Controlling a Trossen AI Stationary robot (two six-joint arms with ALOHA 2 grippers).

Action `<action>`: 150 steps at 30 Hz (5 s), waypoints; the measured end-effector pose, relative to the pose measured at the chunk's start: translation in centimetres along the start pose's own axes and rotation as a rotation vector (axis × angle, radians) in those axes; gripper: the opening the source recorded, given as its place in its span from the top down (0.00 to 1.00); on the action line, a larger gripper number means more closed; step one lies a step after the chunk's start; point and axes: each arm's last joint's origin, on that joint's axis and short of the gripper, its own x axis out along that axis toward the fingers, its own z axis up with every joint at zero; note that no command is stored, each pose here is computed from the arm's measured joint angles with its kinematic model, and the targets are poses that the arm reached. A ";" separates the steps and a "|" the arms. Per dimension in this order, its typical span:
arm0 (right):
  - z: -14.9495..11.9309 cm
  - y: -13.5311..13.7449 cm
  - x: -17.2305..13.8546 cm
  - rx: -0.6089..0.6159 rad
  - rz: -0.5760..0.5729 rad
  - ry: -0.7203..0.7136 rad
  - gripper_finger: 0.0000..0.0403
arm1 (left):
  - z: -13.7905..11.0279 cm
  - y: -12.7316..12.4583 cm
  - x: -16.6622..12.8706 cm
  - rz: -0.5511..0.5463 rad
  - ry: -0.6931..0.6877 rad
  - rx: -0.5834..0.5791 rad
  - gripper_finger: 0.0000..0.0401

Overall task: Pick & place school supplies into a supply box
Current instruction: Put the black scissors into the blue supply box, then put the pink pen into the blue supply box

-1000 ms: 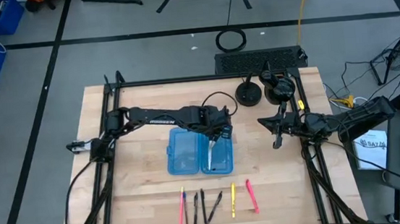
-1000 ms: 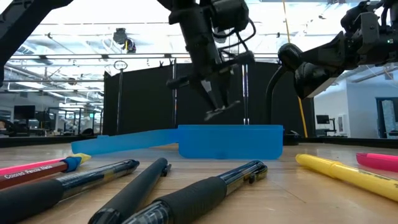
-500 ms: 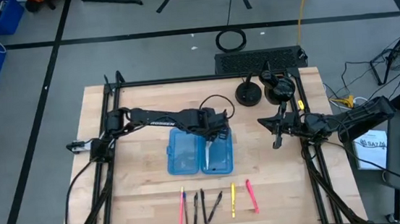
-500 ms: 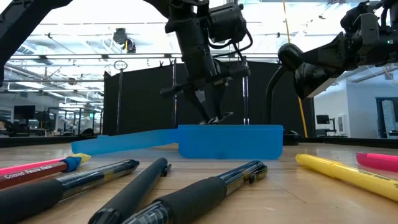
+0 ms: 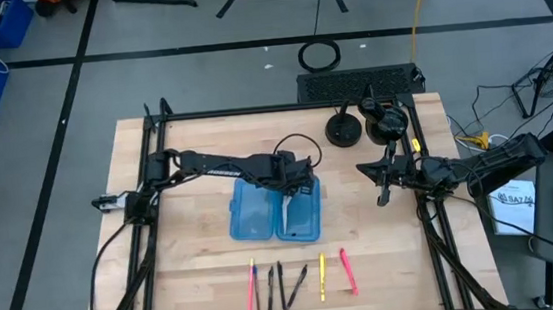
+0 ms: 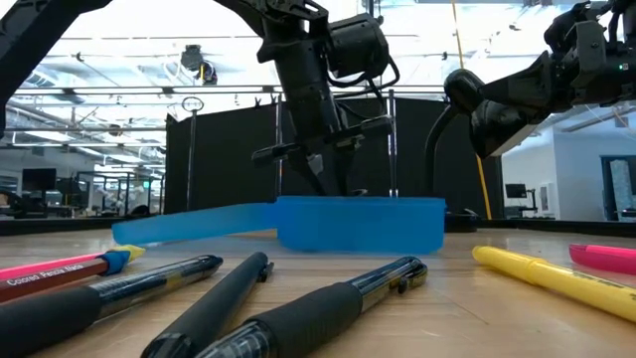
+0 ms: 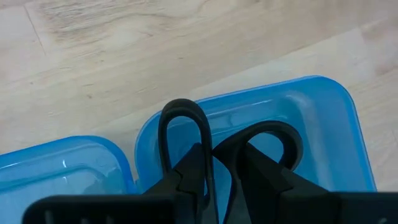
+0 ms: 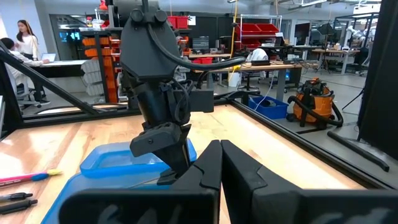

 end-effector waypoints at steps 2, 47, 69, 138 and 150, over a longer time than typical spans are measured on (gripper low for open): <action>0.0 0.0 0.0 0.000 0.000 0.000 1.00 | -0.1 0.0 0.0 0.001 0.002 0.003 0.80; 0.0 0.0 0.0 -0.001 -0.001 -0.004 1.00 | -1.2 -2.9 0.0 -0.025 0.071 0.187 0.35; 0.0 0.0 0.0 -0.056 0.002 0.002 1.00 | -4.2 2.4 -26.3 -0.137 -0.450 1.175 0.97; 3.1 1.9 1.2 -0.012 0.096 0.082 1.00 | -10.7 28.4 -8.7 -0.736 -0.885 1.151 0.97; 9.4 14.7 6.9 0.000 0.218 0.651 1.00 | -10.2 28.8 -8.4 -0.524 -0.915 1.044 0.92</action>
